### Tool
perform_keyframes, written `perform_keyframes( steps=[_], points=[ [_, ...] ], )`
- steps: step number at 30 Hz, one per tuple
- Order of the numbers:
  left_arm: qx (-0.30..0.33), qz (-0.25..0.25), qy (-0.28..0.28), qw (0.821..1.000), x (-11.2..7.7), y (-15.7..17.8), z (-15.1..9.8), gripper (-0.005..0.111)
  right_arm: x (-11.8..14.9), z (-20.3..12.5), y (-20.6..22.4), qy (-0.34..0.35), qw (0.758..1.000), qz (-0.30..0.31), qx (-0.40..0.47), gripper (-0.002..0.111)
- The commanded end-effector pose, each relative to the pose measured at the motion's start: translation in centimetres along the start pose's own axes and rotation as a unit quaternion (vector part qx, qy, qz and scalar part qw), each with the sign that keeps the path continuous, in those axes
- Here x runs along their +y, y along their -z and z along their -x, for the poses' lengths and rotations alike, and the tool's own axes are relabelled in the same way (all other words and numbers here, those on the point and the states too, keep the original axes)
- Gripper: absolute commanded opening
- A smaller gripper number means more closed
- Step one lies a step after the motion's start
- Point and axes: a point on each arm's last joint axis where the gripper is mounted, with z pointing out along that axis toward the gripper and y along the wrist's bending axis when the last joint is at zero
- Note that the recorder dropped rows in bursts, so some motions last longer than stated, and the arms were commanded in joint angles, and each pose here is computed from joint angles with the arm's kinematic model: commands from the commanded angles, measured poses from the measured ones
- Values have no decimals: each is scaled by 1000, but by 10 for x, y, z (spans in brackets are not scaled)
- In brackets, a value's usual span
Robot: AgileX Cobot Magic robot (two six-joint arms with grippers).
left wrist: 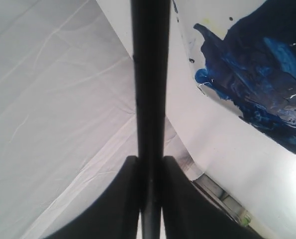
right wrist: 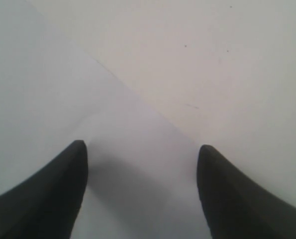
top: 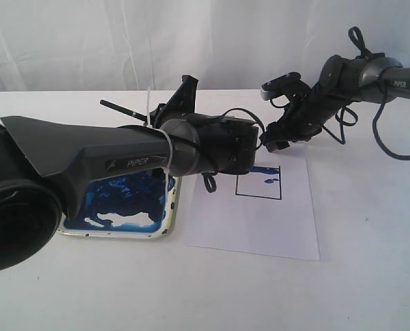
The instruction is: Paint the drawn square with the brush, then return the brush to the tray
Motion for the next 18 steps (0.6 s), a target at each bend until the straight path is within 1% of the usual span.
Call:
perform_keyframes(
  steps=[1,6,12,16,18],
  points=[
    [47,-12,10,999,-1,1,-9,0,1,-19,-19,23,999,6,46,60],
    [48,-14,7,999,-3,1,-10,0,1,-19,-19,23,999,6,46,60],
    [60,9,24,998,-7,4,-28,0,1,-19,-19,23,999,5,46,60],
    [61,4,26,998,-10,7,-37,0,1,-19,-19,24,999,5,47,60],
    [59,5,26,998,-11,7,-37,0,1,-19,-19,24,999,5,47,60]
  ],
)
